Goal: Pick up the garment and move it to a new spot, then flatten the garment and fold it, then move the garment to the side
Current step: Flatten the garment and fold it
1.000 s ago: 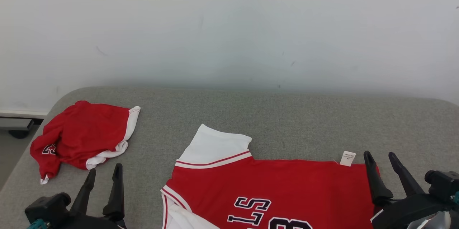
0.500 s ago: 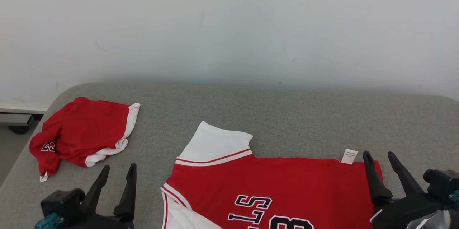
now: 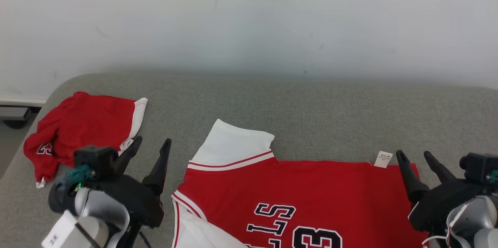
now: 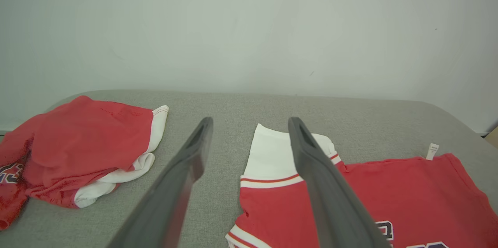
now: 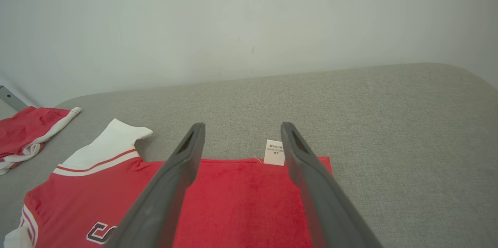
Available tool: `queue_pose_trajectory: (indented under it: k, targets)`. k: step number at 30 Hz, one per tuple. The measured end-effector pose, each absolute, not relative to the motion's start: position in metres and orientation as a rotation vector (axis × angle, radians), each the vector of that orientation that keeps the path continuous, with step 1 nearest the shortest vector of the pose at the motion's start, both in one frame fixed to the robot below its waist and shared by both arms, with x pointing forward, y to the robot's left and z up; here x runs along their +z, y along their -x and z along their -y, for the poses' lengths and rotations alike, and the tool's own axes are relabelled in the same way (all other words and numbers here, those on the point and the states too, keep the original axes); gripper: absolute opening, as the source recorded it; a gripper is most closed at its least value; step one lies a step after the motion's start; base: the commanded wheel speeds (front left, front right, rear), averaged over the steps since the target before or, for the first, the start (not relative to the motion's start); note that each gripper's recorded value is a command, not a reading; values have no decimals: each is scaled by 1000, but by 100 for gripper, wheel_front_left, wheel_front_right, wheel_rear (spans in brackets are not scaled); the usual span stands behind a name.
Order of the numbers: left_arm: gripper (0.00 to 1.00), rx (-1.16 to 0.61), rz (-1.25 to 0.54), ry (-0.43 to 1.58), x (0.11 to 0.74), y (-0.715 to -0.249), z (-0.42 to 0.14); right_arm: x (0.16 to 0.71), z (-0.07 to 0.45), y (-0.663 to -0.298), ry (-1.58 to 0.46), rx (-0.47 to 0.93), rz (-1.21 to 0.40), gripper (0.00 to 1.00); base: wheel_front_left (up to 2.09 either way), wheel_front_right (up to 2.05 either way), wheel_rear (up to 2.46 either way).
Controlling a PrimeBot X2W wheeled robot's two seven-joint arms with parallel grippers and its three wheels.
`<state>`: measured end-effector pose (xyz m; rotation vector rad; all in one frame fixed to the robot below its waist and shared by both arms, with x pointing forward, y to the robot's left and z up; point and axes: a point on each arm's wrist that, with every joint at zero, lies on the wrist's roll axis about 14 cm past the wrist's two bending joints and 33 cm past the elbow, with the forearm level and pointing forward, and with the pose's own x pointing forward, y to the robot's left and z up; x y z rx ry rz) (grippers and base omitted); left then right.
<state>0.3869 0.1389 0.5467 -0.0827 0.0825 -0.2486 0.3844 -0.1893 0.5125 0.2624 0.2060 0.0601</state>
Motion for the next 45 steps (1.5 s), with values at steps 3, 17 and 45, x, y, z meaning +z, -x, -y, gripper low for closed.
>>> queue_pose_trajectory:
  k: [3, 17, 45]
  targets:
    - [100, -282, -124, 65, 546, -405, -129, 509, 191, -395, -244, 57, -273, 100, 0, 0, 0]
    - [100, -378, -490, -58, 486, -491, -92, 460, 204, -435, -133, 10, -686, 100, 0, 0, 0]
    - [100, -401, -846, -215, 382, -548, -92, 410, 242, -440, -49, -123, -953, 100, 0, 0, 0]
